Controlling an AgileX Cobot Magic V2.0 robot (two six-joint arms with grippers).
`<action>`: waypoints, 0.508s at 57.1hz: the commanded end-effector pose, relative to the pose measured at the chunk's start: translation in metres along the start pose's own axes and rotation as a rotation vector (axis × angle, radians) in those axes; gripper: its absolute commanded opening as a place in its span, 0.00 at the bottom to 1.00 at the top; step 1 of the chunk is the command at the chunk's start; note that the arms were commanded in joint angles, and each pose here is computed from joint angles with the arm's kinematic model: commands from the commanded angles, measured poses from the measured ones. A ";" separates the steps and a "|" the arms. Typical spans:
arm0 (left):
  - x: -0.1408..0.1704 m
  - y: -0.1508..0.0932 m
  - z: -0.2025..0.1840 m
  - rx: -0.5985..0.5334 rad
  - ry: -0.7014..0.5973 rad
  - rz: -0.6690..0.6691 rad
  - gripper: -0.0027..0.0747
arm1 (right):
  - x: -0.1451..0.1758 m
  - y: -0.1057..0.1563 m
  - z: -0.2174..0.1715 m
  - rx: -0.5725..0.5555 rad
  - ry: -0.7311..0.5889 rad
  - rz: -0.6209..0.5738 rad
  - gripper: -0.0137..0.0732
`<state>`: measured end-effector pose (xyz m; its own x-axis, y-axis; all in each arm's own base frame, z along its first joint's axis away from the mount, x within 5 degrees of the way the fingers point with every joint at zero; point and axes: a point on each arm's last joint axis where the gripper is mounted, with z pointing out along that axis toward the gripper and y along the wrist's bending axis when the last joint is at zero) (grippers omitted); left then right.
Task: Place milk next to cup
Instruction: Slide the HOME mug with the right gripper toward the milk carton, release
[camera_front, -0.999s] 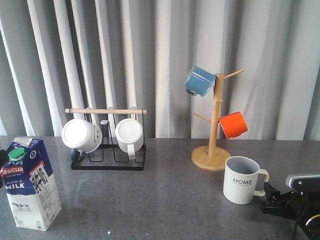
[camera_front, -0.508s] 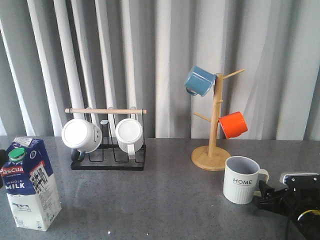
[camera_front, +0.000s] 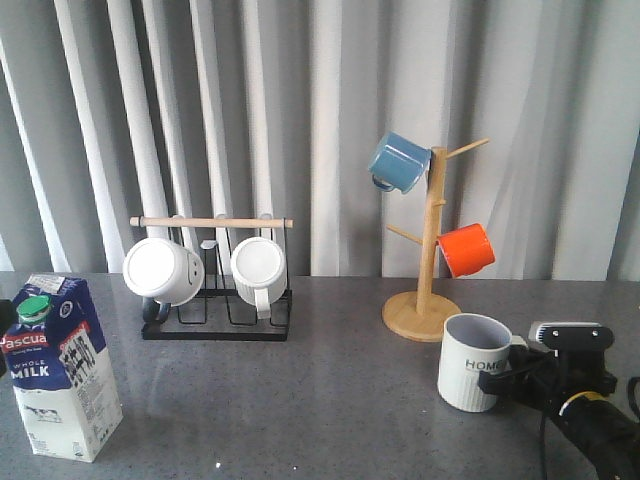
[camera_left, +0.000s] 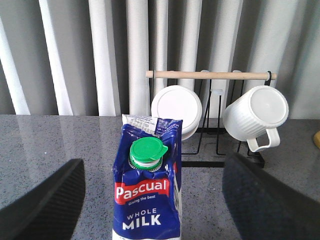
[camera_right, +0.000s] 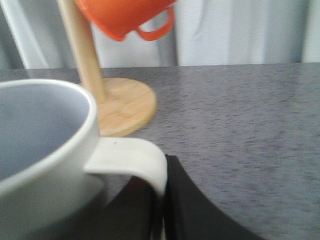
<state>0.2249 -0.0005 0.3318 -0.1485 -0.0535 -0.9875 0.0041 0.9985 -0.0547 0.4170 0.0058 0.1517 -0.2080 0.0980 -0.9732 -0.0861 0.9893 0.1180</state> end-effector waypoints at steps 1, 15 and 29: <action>-0.020 -0.004 -0.004 0.024 -0.114 -0.001 0.73 | -0.049 0.030 -0.008 -0.084 -0.160 -0.022 0.15; -0.020 -0.004 -0.004 0.024 -0.114 -0.001 0.73 | -0.062 0.114 -0.026 -0.214 -0.125 0.006 0.15; -0.020 -0.004 -0.004 0.024 -0.114 -0.001 0.73 | -0.042 0.161 -0.032 -0.124 -0.114 0.104 0.15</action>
<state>0.2249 -0.0005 0.3318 -0.1485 -0.0535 -0.9875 0.0041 0.9985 -0.0547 0.3814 0.1514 0.1887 -0.2546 0.1548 -0.9546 -0.2341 0.9479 0.2161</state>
